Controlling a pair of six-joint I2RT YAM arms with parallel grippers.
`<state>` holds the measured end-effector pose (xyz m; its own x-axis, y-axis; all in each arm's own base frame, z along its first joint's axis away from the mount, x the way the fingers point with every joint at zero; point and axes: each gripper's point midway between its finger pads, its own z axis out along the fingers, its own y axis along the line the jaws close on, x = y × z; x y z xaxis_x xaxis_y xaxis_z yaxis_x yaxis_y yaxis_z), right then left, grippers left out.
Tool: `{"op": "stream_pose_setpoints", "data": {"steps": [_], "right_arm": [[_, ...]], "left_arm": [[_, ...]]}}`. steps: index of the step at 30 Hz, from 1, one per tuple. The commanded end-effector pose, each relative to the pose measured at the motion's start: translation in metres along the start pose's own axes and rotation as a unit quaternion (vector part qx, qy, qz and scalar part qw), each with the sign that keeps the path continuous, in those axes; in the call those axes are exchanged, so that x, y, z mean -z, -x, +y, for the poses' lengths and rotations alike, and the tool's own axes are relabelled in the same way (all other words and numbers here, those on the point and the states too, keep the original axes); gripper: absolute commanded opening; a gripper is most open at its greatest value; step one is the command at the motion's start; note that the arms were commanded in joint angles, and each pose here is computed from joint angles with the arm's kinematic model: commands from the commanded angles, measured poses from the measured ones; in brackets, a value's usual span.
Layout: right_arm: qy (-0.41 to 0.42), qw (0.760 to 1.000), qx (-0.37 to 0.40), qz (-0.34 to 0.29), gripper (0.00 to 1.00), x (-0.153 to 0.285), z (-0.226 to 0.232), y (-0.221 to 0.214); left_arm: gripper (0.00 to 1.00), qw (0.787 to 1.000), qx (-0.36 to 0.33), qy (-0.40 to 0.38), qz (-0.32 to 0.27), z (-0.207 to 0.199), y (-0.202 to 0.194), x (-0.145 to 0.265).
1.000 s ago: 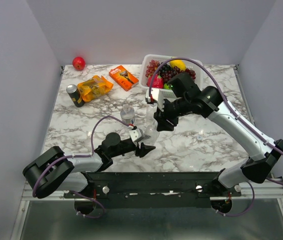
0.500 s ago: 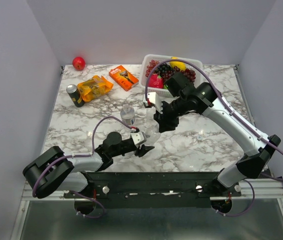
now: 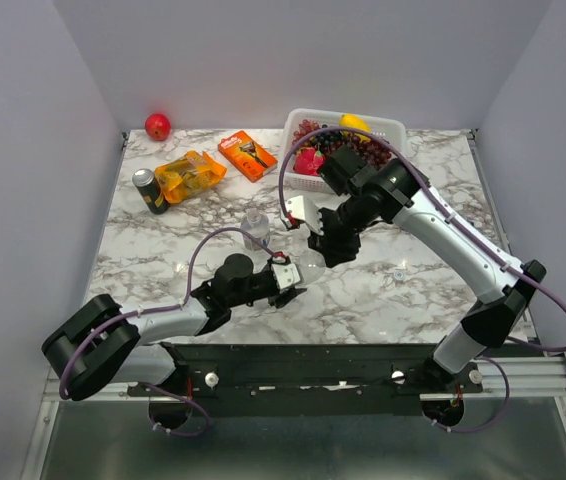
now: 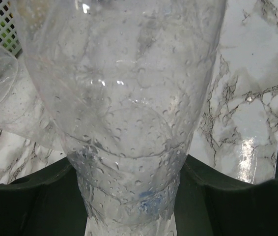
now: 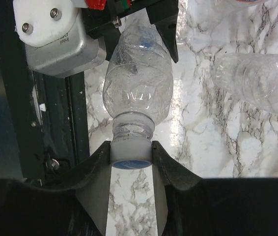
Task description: Screw on the bottle caps
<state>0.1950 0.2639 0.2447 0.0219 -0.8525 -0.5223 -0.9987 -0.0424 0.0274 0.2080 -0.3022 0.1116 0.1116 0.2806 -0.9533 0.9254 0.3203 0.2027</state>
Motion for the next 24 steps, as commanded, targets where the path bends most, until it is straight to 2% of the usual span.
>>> {"op": "stream_pose_setpoints", "data": {"steps": [1, 11, 14, 15, 18, 24], "right_arm": [[0.028, 0.998, 0.022, 0.042, 0.37, -0.008, 0.012, -0.006], [0.062, 0.994, 0.025, 0.084, 0.37, -0.022, 0.025, -0.019], [0.069, 0.992, 0.03, 0.1, 0.37, -0.026, 0.029, -0.023], [0.071, 0.992, 0.028, 0.102, 0.38, -0.027, 0.029, -0.024], [0.078, 0.991, 0.027, 0.107, 0.39, -0.031, 0.033, -0.025], [0.067, 0.984, 0.051, 0.158, 0.4, -0.039, 0.041, -0.035]], "left_arm": [[0.0, 0.999, -0.041, 0.017, -0.025, 0.014, 0.032, -0.006], [0.0, 0.994, -0.042, 0.071, -0.074, 0.03, 0.049, 0.001], [0.0, 0.991, -0.041, 0.084, -0.094, 0.033, 0.056, 0.004], [0.0, 0.988, -0.043, 0.092, -0.119, 0.035, 0.067, 0.006], [0.0, 0.987, -0.04, 0.08, -0.137, 0.027, 0.067, 0.009], [0.0, 0.992, -0.026, 0.05, -0.109, 0.014, 0.059, 0.0]]}}
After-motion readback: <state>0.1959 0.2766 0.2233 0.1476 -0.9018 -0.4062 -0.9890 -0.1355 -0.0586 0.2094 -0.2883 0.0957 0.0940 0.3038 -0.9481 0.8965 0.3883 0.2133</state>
